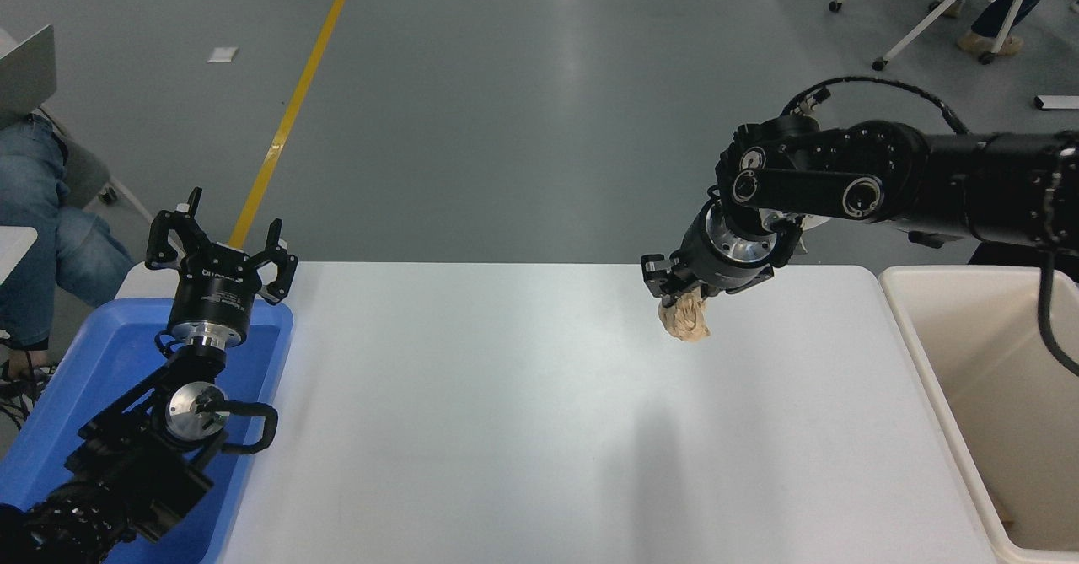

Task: Pick up paper ball place in dustbin

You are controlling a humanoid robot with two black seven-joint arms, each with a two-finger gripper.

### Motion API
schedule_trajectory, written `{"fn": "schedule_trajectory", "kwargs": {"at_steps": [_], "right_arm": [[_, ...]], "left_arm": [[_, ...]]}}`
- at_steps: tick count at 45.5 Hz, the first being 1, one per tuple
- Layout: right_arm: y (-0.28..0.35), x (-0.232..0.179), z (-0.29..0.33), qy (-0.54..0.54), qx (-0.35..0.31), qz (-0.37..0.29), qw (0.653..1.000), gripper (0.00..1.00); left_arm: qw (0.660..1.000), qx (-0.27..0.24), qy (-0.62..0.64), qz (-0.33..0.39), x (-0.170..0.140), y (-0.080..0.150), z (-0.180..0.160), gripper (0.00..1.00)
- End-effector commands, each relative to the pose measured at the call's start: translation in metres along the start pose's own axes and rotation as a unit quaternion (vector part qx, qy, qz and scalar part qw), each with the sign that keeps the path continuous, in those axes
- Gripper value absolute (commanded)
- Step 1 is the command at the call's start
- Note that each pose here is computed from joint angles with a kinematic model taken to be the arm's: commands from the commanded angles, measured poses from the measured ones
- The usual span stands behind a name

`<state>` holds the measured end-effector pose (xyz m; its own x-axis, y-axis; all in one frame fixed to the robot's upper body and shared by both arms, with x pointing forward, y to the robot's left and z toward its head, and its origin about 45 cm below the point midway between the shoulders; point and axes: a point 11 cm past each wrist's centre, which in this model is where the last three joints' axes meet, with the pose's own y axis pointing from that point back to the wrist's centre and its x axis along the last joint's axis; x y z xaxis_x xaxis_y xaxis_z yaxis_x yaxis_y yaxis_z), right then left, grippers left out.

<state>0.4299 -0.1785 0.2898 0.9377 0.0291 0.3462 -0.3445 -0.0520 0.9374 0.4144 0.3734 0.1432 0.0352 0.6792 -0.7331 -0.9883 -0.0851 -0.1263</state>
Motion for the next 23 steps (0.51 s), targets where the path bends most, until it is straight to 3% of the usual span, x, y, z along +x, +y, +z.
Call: {"fn": "schedule_trajectory", "kwargs": {"at_steps": [1,10,23], "right_arm": [[0.07,0.034,0.012,-0.013,0.016,0.05,0.999,0.0],[0.104,0.046,0.033,-0.034,0.021,0.08,0.996,0.0],[0.095,0.047,0.091,-0.104,0.003,0.092,0.99,0.0]], "left_arm": [[1.0,0.0,0.0,0.0,0.0,0.0,0.0,0.99],[1.0,0.0,0.0,0.0,0.0,0.0,0.0,0.99],[1.0,0.0,0.0,0.0,0.0,0.0,0.0,0.99]]}}
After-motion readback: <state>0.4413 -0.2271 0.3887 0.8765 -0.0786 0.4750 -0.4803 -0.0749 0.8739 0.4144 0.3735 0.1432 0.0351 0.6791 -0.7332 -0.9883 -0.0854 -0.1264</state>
